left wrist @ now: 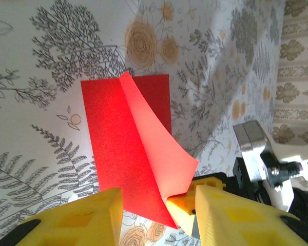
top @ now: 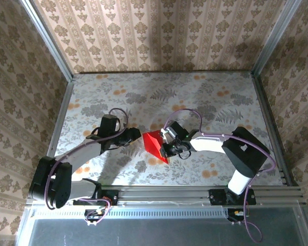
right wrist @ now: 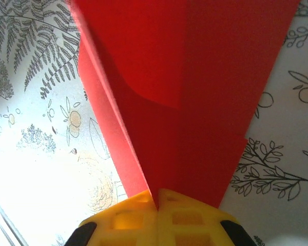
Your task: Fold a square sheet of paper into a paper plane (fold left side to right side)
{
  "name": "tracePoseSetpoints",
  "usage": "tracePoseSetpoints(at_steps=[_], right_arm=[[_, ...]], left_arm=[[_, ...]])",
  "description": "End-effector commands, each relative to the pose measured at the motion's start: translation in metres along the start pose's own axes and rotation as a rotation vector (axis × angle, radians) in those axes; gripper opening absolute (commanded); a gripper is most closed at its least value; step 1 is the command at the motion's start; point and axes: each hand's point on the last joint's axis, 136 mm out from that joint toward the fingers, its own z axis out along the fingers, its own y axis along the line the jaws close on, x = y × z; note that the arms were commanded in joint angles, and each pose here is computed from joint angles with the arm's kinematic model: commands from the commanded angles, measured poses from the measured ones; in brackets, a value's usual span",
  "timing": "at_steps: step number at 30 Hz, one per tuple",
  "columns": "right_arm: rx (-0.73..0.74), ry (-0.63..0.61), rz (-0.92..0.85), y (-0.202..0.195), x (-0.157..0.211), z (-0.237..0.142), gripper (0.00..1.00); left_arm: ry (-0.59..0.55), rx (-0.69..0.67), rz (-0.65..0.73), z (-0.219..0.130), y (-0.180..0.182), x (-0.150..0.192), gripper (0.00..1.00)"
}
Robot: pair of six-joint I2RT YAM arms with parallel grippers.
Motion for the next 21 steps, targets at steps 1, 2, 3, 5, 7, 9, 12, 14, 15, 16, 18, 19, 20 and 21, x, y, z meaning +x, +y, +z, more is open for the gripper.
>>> tracePoseSetpoints(at_steps=[1, 2, 3, 5, 7, 9, 12, 14, 15, 16, 18, 19, 20, 21], right_arm=[[-0.09, 0.017, 0.049, 0.007, 0.002, 0.004, 0.01], [-0.099, 0.015, 0.055, 0.007, 0.002, 0.005, 0.01], [-0.106, 0.015, 0.059, 0.007, 0.001, 0.005, 0.01], [-0.115, 0.015, 0.067, 0.007, 0.001, 0.006, 0.01], [-0.123, 0.013, 0.072, 0.007, 0.0, 0.006, 0.02], [-0.135, 0.01, 0.08, 0.007, -0.001, 0.007, 0.02], [-0.152, 0.006, 0.093, 0.007, -0.001, 0.007, 0.02], [-0.158, 0.002, 0.097, 0.006, -0.002, 0.006, 0.02], [-0.16, 0.002, 0.099, 0.007, -0.002, 0.006, 0.02], [-0.16, 0.003, 0.1, 0.006, -0.002, 0.006, 0.03], [-0.161, 0.006, 0.101, 0.006, -0.001, 0.007, 0.03], [-0.16, 0.006, 0.102, 0.005, -0.001, 0.007, 0.03], [-0.162, 0.008, 0.102, 0.006, 0.0, 0.007, 0.03], [-0.164, 0.009, 0.103, 0.006, 0.0, 0.007, 0.03]], left_arm=[[0.028, 0.032, 0.047, 0.007, -0.008, 0.005, 0.41], [0.036, 0.031, 0.048, 0.01, -0.008, 0.007, 0.42], [0.036, 0.03, 0.046, 0.012, -0.007, 0.006, 0.42], [0.065, 0.036, 0.061, 0.021, -0.012, 0.014, 0.42], [0.083, 0.037, 0.066, 0.028, -0.013, 0.017, 0.42], [0.098, 0.037, 0.073, 0.036, -0.015, 0.019, 0.42], [0.113, 0.035, 0.078, 0.046, -0.016, 0.021, 0.42], [0.12, 0.032, 0.079, 0.051, -0.015, 0.021, 0.42], [0.123, 0.032, 0.081, 0.054, -0.015, 0.021, 0.42], [0.127, 0.029, 0.081, 0.056, -0.014, 0.022, 0.41], [0.131, 0.024, 0.078, 0.06, -0.013, 0.021, 0.41], [0.134, 0.024, 0.079, 0.062, -0.013, 0.021, 0.42], [0.138, 0.02, 0.077, 0.064, -0.012, 0.021, 0.41], [0.14, 0.02, 0.079, 0.066, -0.012, 0.021, 0.41]])
